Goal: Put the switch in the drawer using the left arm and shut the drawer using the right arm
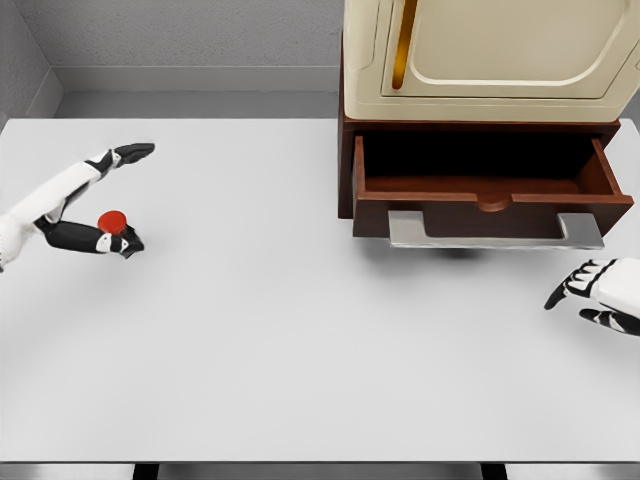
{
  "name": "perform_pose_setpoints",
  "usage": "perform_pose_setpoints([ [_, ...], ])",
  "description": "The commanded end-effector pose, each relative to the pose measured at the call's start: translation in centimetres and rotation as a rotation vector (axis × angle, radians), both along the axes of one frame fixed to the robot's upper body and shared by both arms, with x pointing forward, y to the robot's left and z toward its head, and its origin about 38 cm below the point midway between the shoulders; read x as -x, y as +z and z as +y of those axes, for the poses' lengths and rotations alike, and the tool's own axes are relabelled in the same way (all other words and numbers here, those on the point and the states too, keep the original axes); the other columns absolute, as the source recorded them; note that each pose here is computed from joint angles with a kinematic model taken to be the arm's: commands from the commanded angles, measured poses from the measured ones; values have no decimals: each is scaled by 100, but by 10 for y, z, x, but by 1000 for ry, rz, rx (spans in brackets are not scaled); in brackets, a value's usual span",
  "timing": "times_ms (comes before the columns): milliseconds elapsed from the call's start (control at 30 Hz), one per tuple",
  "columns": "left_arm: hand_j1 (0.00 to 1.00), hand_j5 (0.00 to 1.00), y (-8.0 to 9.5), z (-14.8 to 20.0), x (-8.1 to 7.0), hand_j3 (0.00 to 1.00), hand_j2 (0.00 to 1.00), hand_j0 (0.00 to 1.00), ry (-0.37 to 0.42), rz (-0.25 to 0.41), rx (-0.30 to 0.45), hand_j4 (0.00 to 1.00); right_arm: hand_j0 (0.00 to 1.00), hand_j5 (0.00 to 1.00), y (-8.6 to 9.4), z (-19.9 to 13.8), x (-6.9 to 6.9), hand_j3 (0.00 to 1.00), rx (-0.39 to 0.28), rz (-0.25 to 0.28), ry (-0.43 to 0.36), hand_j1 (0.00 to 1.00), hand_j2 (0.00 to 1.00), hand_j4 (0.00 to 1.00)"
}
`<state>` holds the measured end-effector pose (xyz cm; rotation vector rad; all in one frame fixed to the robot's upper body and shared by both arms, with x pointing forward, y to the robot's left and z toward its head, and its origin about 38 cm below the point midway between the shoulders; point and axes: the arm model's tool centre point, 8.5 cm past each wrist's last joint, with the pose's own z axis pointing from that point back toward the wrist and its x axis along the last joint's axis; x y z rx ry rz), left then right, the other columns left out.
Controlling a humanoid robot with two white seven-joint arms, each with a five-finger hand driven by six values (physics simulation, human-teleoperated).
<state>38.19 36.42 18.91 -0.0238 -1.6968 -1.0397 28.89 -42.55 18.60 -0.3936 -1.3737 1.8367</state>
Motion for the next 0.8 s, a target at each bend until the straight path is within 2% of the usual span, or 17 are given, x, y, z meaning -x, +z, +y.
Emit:
perform_pose_setpoints([
  [0,100,100,-21,9,-4,100,100,100,54,189,108,100,60,60,1,0,0,60,7,1,3,60,60,60],
  [33,100,100,-25,8,-4,100,100,100,59,238,157,100,58,58,0,0,1,58,7,6,3,58,58,58],
  [133,100,100,-31,20,-7,100,100,100,101,309,245,100,53,53,0,5,4,53,8,13,24,53,53,53],
  [167,100,100,-29,26,-13,100,100,100,120,305,242,100,53,53,0,5,4,53,9,15,26,53,53,53],
  [300,100,100,-31,40,-18,100,100,100,168,296,217,100,55,55,1,6,6,55,18,22,35,55,55,55],
  [367,100,100,-39,47,-21,100,100,100,200,311,202,100,61,61,0,5,8,61,38,29,43,61,61,61],
  [400,100,100,-52,45,-22,100,100,100,216,333,232,100,61,61,0,7,8,61,37,28,52,61,61,61],
  [433,100,100,-56,43,-25,100,100,100,222,336,235,100,61,61,0,10,10,61,36,31,62,61,61,61],
  [467,100,100,-62,45,-24,100,100,100,236,341,191,100,61,61,1,10,10,61,37,31,63,61,61,61],
  [500,100,100,-66,41,-27,100,100,100,239,316,207,100,61,61,1,10,10,61,43,34,65,61,61,61],
  [633,100,100,-76,48,-26,100,100,100,254,300,215,100,61,61,1,9,11,61,48,43,68,61,61,61],
  [700,100,100,-79,49,-25,100,100,100,259,287,163,100,63,63,1,9,11,63,51,45,68,63,63,63],
  [733,100,100,-81,51,-24,100,100,100,255,248,146,100,63,63,1,8,11,63,54,44,69,63,63,63],
  [767,100,100,-82,52,-24,100,100,100,274,218,162,100,63,63,1,8,11,63,52,45,69,63,63,63],
])
